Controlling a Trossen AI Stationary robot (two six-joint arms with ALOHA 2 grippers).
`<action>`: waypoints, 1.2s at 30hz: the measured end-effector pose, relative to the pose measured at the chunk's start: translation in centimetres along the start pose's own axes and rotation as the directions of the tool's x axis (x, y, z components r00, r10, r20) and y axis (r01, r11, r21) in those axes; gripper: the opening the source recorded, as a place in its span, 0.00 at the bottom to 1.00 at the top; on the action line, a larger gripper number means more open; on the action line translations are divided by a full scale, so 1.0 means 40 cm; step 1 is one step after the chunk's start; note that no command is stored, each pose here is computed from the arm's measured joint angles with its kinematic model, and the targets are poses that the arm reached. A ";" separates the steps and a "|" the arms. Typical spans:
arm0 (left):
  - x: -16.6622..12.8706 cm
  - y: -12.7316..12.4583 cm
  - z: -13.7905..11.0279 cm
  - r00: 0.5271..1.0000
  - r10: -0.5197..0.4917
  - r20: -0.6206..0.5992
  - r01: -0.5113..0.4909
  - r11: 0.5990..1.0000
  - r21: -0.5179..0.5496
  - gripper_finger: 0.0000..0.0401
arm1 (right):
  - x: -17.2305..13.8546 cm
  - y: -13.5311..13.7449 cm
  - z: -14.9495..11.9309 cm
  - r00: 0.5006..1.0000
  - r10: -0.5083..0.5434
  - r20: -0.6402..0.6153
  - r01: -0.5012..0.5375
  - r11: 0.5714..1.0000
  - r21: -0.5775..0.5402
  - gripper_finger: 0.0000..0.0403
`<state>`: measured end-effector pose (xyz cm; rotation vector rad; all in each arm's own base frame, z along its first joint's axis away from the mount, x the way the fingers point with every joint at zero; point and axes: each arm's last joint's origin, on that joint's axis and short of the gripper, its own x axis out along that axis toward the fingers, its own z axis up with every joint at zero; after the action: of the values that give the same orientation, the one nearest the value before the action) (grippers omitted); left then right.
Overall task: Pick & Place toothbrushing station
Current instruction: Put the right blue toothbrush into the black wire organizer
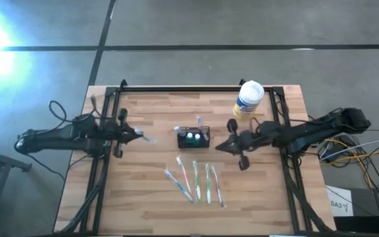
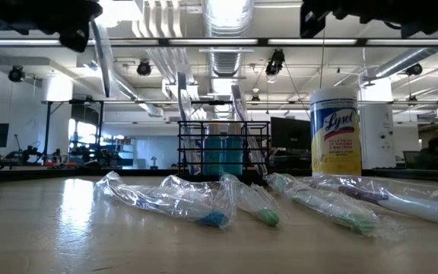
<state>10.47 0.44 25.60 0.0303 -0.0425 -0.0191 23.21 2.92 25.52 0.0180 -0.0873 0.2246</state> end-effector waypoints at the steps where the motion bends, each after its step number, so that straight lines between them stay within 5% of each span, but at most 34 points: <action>1: -0.005 0.000 -0.011 1.000 0.016 0.012 -0.015 1.000 -0.004 0.04 | -0.014 0.001 -0.003 1.000 -0.001 0.023 0.001 1.000 0.005 0.02; 13: -0.053 -0.004 -0.077 0.988 0.033 0.150 -0.023 0.997 -0.068 0.04 | -0.133 0.011 -0.110 0.991 -0.056 0.118 0.049 0.997 0.061 0.02; 22: -0.044 -0.002 -0.133 0.994 0.071 0.080 -0.064 0.995 -0.082 0.04 | -0.140 0.012 -0.112 0.991 -0.054 0.123 0.051 0.998 0.027 0.02; 36: -0.044 0.003 -0.129 0.986 0.141 0.088 -0.132 0.986 -0.099 0.04 | -0.144 0.007 -0.120 0.985 -0.133 0.114 0.129 0.991 0.036 0.02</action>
<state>8.94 0.74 20.36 -0.0666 -0.1390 0.1148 17.97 2.04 20.25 0.0647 -0.1979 0.0928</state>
